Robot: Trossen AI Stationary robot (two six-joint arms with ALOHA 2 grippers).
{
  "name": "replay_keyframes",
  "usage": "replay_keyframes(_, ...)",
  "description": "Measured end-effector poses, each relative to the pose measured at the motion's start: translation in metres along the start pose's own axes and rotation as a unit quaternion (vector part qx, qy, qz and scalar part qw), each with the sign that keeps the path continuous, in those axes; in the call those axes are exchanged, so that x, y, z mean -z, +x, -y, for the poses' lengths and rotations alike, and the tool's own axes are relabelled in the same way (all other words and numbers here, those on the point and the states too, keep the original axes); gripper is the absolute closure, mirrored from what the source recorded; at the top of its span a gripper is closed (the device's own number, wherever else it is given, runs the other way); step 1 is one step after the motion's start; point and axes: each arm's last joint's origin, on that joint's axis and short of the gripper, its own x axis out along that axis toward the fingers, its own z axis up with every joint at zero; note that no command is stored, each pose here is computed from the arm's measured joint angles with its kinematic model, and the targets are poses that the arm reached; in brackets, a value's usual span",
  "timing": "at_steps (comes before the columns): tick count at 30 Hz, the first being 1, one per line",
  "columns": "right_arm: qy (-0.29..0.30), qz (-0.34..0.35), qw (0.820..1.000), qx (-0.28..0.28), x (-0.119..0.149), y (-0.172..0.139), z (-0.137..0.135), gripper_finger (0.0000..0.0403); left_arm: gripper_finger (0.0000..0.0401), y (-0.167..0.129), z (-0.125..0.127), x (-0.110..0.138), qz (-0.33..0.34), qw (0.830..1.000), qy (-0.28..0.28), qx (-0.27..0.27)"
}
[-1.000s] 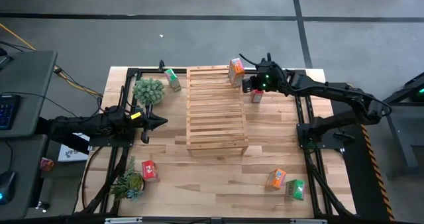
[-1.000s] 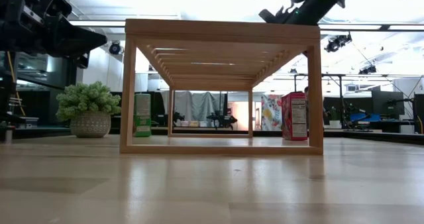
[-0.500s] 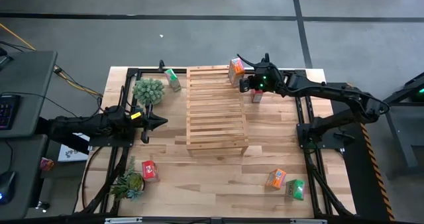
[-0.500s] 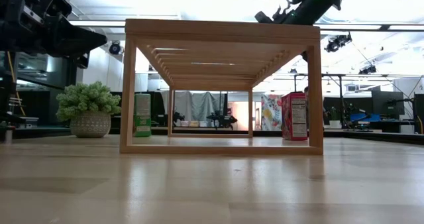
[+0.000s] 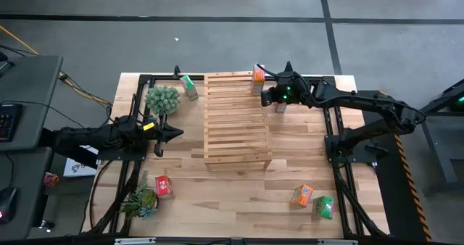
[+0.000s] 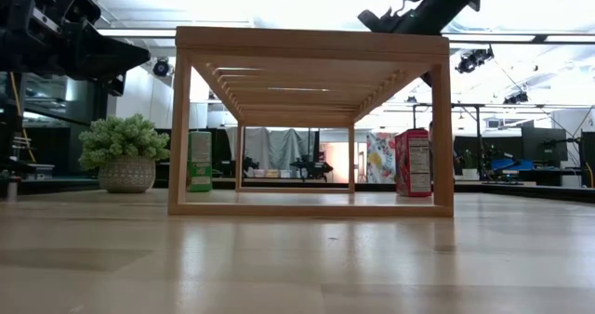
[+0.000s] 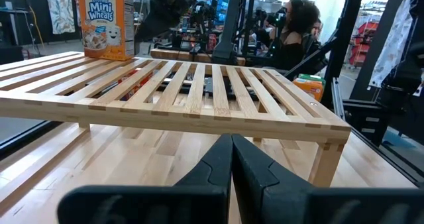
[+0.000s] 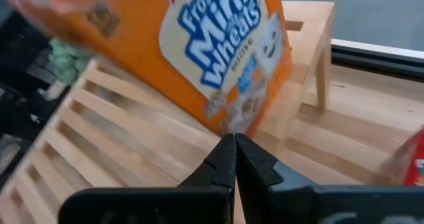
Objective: Stack cereal on shelf
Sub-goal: Put the top orange cereal box on the shelf, then put the orange cereal box on the shelf aligned with the other orange cereal box
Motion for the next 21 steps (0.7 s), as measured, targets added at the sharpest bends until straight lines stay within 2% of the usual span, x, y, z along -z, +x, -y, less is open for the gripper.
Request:
replay_keyframes(5, -0.025, -0.022, 0.999, 0.028, 0.001, -0.022, 0.01, 0.0403, 0.0401, 0.0, 0.0, 0.0, 0.0, 1.0, 0.0, 0.0)
replay_keyframes(11, -0.069, -0.05, 0.996, 0.034, 0.011, -0.07, 0.02, 0.0403, 0.0401, 0.0, 0.0, 0.0, 0.0, 1.0, 0.0, 0.0)
replay_keyframes(16, -0.083, -0.061, 0.995, 0.007, 0.023, -0.102, 0.019, 0.0403, 0.0401, 0.0, 0.0, 0.0, 0.0, 1.0, 0.0, 0.0)
replay_keyframes(21, -0.078, -0.058, 0.995, -0.031, 0.038, -0.114, 0.014, 0.0403, 0.0401, 0.0, 0.0, 0.0, 0.0, 1.0, 0.0, 0.0)
